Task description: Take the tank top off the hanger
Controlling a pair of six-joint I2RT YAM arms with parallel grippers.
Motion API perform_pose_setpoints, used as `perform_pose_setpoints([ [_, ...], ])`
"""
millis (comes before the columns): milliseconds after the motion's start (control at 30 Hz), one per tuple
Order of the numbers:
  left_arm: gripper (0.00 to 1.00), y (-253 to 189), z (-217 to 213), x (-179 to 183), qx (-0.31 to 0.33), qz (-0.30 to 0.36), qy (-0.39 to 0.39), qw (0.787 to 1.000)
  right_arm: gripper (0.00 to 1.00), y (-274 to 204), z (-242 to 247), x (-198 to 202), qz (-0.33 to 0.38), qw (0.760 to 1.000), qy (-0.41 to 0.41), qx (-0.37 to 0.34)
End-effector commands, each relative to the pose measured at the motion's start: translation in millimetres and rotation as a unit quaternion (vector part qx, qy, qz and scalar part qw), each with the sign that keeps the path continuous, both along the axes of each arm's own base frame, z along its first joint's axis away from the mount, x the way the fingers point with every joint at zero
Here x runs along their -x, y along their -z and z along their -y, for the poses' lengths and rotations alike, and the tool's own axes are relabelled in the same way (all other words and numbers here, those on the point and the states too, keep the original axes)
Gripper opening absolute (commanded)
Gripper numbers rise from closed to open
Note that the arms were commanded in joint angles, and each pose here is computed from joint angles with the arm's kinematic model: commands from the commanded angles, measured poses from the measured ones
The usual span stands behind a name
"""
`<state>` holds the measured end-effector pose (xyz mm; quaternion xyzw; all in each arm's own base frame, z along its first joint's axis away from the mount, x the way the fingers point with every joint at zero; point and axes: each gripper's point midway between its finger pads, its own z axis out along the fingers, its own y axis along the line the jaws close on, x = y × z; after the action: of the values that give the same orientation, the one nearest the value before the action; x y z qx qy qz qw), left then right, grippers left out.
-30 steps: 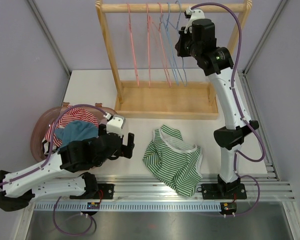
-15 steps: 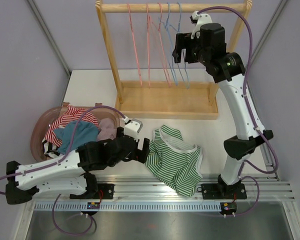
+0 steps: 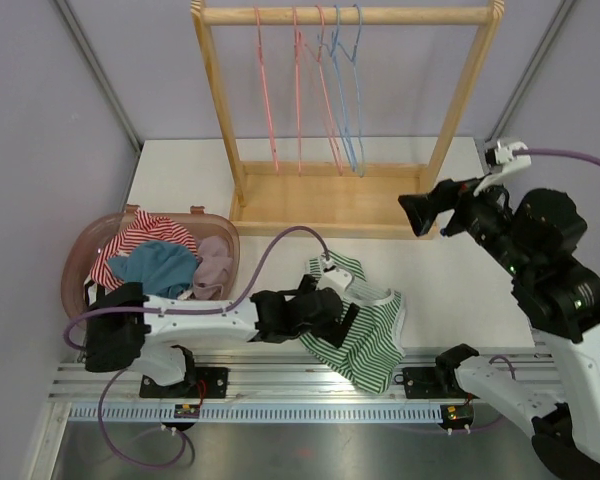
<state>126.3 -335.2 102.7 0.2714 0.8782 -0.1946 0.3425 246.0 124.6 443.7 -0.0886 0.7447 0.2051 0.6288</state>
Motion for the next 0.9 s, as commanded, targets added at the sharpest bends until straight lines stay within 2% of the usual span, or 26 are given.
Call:
perform_pose_setpoints([
  [0, 0.99, -11, 53, -1, 0.055, -0.004, 0.028, 0.998, 0.99, 3, -26, 33, 0.013, 0.994, -0.099, -0.045],
  [67, 0.99, -9, 67, -1, 0.056, -0.009, 0.037, 0.998, 0.99, 11, -29, 48, 0.008, 0.991, -0.124, -0.058],
  [267, 0.99, 55, 77, -5, -0.017, -0.03, 0.026, 0.999, 0.99, 24, -39, 79, -0.005, 0.98, -0.189, -0.068],
  [333, 0.93, 81, 73, -2, -0.047, -0.045, 0.023, 0.998, 0.99, 23, -38, 86, 0.0, 0.978, -0.194, -0.07],
  [400, 0.76, 91, 73, 2, -0.056, -0.054, 0.025, 0.997, 0.99, 19, -36, 95, 0.019, 0.977, -0.201, -0.076],
  [433, 0.63, 97, 72, 4, -0.062, -0.058, 0.027, 0.996, 0.99, 22, -35, 97, 0.021, 0.976, -0.201, -0.079],
  [467, 0.39, 102, 70, 6, -0.067, -0.06, 0.028, 0.996, 0.99, 17, -34, 102, 0.034, 0.975, -0.205, -0.083],
  [567, 0.0, 102, 66, 7, -0.069, -0.063, 0.023, 0.995, 0.99, 14, -29, 113, 0.05, 0.973, -0.208, -0.088],
  [733, 0.0, 75, 43, 1, -0.057, -0.04, -0.005, 0.998, 0.99, 5, -21, 128, 0.075, 0.972, -0.207, -0.087],
  [767, 0.0, 54, 40, -6, -0.038, -0.02, -0.021, 0.999, 0.99, 5, -19, 132, 0.079, 0.971, -0.208, -0.087],
  [867, 0.0, 20, 10, -19, -0.039, 0.019, -0.064, 0.997, 1.0, 4, -16, 137, 0.084, 0.971, -0.207, -0.085],
])
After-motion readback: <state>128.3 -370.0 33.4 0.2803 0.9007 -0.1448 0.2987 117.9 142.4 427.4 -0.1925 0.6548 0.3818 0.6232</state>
